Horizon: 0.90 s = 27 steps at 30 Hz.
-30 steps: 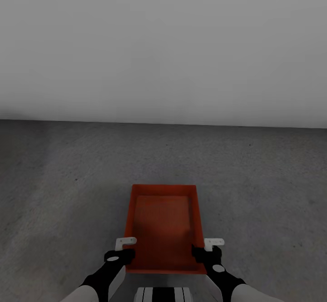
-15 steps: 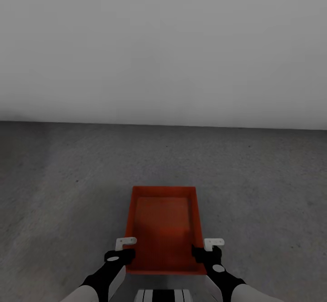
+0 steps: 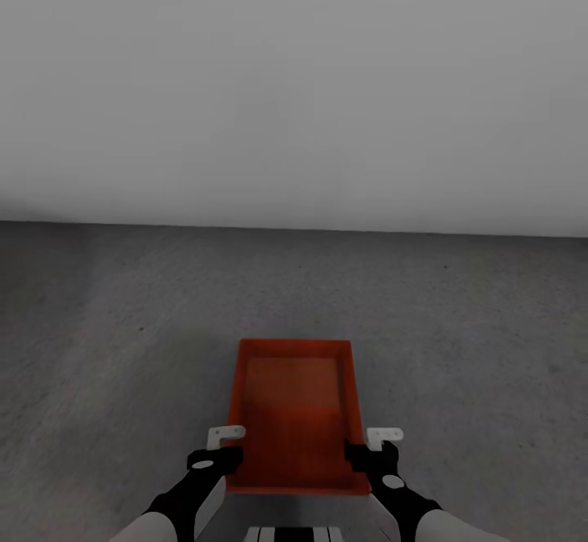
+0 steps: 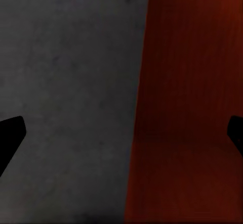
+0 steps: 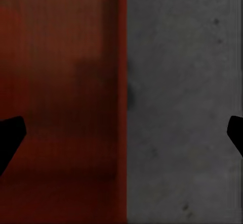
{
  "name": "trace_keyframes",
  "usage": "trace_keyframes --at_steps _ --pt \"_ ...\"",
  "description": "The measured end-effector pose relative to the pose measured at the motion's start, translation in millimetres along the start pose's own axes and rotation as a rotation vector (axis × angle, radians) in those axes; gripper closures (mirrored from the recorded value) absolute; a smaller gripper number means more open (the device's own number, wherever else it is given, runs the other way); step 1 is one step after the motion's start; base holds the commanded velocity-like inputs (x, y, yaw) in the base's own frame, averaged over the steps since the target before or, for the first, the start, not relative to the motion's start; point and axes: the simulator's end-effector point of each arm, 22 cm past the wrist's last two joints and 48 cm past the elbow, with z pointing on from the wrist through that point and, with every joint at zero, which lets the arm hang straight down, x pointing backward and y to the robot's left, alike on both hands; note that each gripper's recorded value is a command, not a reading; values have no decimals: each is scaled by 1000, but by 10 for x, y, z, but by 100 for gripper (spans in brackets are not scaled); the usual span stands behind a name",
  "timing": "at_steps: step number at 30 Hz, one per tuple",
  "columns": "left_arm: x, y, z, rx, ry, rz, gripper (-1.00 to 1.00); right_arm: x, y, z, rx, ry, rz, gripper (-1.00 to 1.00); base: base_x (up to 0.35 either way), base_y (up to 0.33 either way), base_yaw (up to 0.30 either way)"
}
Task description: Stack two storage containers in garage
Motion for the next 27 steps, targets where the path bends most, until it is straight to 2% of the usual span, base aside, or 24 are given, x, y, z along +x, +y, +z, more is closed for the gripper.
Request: trace_keyframes --at_steps 27 --pt "-237 41 -500 2 -1 -2 -100 -333 -21 -443 -9 -2 -15 -100 0 0 0"
